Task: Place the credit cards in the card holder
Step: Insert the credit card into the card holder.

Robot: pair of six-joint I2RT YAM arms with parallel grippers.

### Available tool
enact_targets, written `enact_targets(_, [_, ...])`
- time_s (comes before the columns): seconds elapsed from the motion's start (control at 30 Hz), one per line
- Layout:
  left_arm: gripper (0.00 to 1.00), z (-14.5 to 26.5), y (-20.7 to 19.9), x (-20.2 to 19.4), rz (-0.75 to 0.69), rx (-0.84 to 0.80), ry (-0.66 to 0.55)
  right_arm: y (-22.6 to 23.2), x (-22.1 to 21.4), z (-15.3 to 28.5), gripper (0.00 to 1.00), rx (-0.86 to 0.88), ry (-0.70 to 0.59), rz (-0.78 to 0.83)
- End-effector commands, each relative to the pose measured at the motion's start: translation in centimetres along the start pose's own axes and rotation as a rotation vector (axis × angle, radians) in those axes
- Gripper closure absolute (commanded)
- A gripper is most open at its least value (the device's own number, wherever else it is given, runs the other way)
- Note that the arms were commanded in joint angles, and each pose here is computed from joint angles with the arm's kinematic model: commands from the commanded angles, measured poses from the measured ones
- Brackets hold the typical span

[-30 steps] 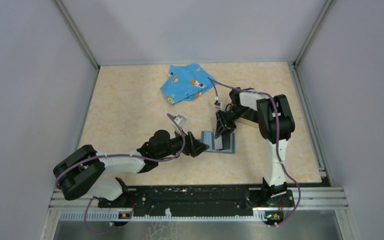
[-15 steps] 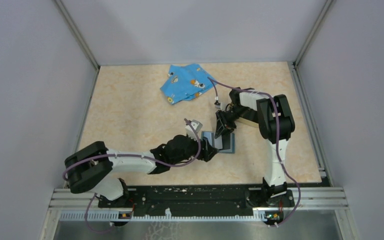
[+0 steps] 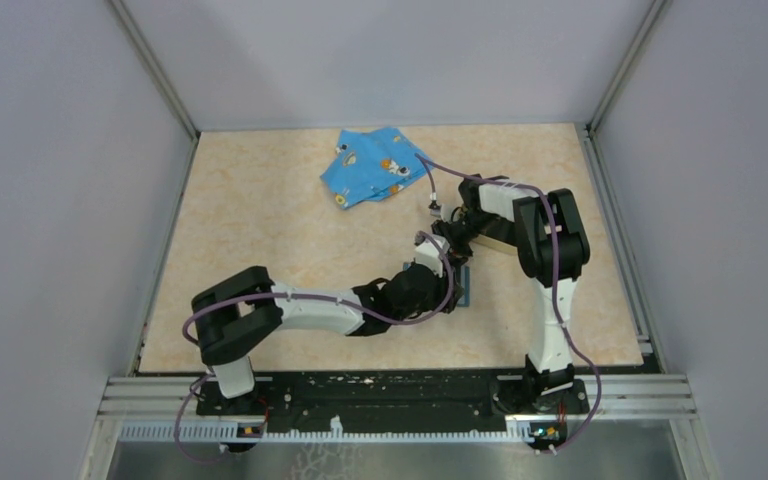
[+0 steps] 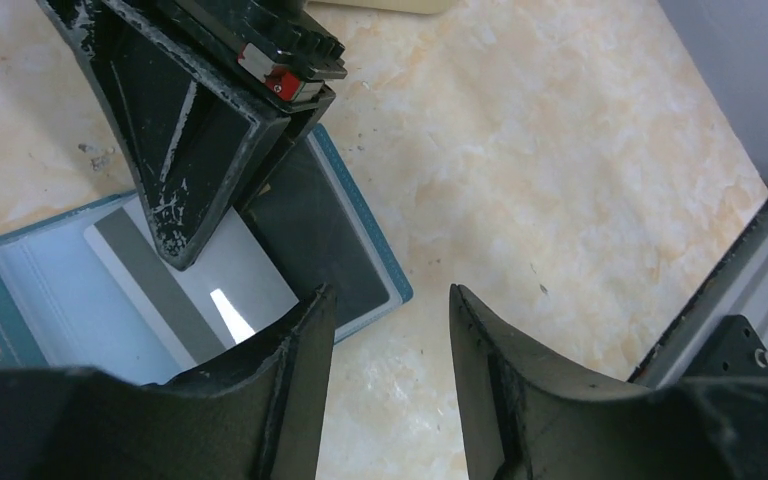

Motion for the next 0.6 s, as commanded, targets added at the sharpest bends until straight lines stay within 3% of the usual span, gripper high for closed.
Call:
enact_targets(0.0, [0.48, -1.7, 0.4, -0.8, -0.031, 0.095, 0.012, -1.6, 0.1, -0.6, 0.73, -0.077, 0.007, 0.038])
enact_targets(0.57, [0.46, -5.2, 0.5, -1.2, -0.032, 0.223, -0.024, -1.6, 0.0, -0.7, 0.73, -0.079, 0.009, 0.036])
Point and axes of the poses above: each gripper's point midway between its finger pads, its own z axis back along the fingers, its own y axis along the line the jaws close on, x = y × z, the point moved 8 cm from there along z, back along the fingers, and after that the axes turned 10 degrees about z, right-handed, at the moved point
